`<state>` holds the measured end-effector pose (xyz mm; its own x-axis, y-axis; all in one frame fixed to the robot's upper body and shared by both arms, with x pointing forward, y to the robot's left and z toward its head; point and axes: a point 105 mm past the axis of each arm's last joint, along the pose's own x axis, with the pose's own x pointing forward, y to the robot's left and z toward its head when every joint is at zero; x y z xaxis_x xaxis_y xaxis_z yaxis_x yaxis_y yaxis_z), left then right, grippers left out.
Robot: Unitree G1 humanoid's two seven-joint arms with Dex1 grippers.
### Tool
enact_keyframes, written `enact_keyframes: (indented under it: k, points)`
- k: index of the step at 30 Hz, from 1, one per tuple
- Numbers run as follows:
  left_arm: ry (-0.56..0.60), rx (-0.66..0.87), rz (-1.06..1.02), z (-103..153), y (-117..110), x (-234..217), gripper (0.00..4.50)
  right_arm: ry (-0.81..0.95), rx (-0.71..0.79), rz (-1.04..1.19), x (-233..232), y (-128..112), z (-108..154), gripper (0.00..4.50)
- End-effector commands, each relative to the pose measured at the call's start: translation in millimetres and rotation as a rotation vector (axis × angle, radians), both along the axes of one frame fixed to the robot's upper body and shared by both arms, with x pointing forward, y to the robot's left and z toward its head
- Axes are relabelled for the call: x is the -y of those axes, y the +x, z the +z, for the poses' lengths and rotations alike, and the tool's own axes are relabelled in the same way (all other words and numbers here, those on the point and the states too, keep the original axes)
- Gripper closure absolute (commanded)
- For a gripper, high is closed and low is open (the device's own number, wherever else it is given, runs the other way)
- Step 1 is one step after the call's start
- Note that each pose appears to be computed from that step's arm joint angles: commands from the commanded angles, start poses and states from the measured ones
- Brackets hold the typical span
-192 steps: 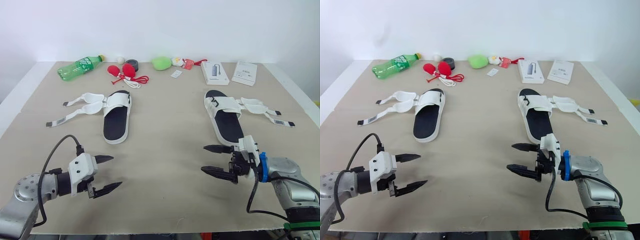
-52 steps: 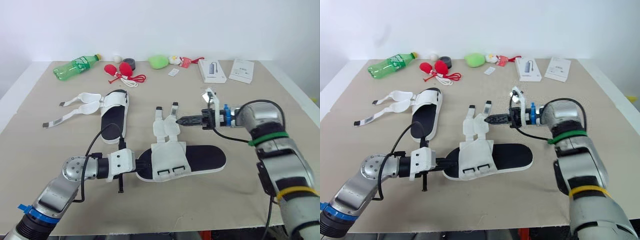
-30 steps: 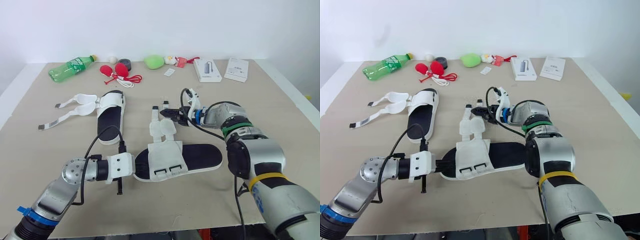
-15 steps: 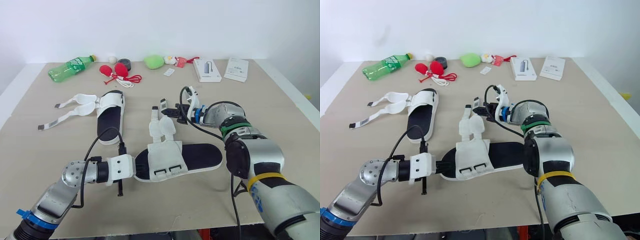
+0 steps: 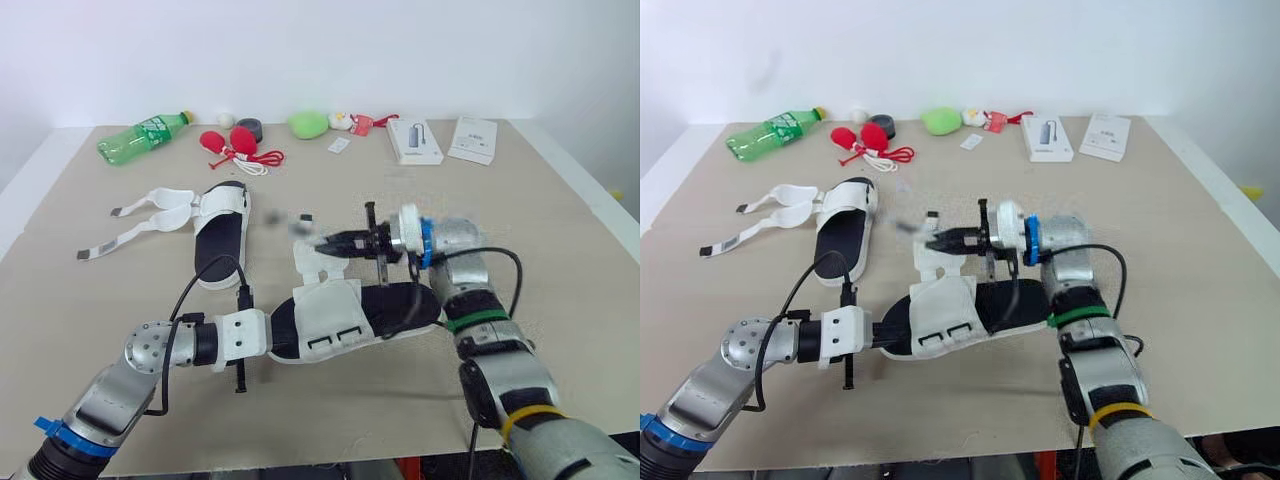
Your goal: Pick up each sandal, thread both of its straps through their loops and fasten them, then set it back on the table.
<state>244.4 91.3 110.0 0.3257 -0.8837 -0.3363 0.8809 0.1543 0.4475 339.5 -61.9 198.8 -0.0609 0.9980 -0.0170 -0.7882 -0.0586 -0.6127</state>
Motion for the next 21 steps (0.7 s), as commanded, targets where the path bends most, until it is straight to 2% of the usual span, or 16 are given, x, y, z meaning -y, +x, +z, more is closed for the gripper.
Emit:
enact_keyframes:
  k: [1, 5, 9, 10, 11, 13, 14, 20, 21]
  points:
    - [0.006, 0.003, 0.000, 0.6, 0.8, -1.4, 4.50, -0.118, 0.437, 0.175, 5.3, -43.1, -6.0, 4.42]
    - [0.013, 0.007, -0.005, 0.3, 2.2, -1.2, 4.50, -0.279, 0.617, 0.286, 12.9, -56.1, -30.9, 4.42]
    - [0.013, 0.008, -0.010, 0.4, 2.8, -0.8, 4.50, -0.329, 0.599, 0.320, 19.6, -55.8, -34.7, 4.42]
    - [0.013, 0.006, -0.011, 0.3, 2.8, -1.1, 4.50, -0.323, 0.601, 0.320, 20.5, -55.3, -32.5, 3.82]
    - [0.014, 0.005, -0.011, 0.3, 3.0, -1.5, 4.50, -0.323, 0.602, 0.323, 21.3, -55.0, -31.1, 3.80]
    - [0.015, 0.003, -0.013, 0.0, 3.1, -1.9, 4.50, -0.313, 0.577, 0.314, 24.1, -53.9, -25.4, 2.93]
    - [0.016, 0.002, -0.014, 0.0, 3.2, -2.1, 4.50, -0.316, 0.556, 0.310, 25.8, -53.2, -24.0, 2.68]
    - [0.018, -0.006, -0.025, 0.5, 4.1, -2.0, 4.50, -0.309, 0.409, 0.252, 47.2, -54.4, -8.0, 0.03]
    - [0.017, -0.008, -0.027, 0.7, 4.3, -1.8, 4.50, -0.302, 0.321, 0.222, 52.2, -52.6, -5.5, 0.03]
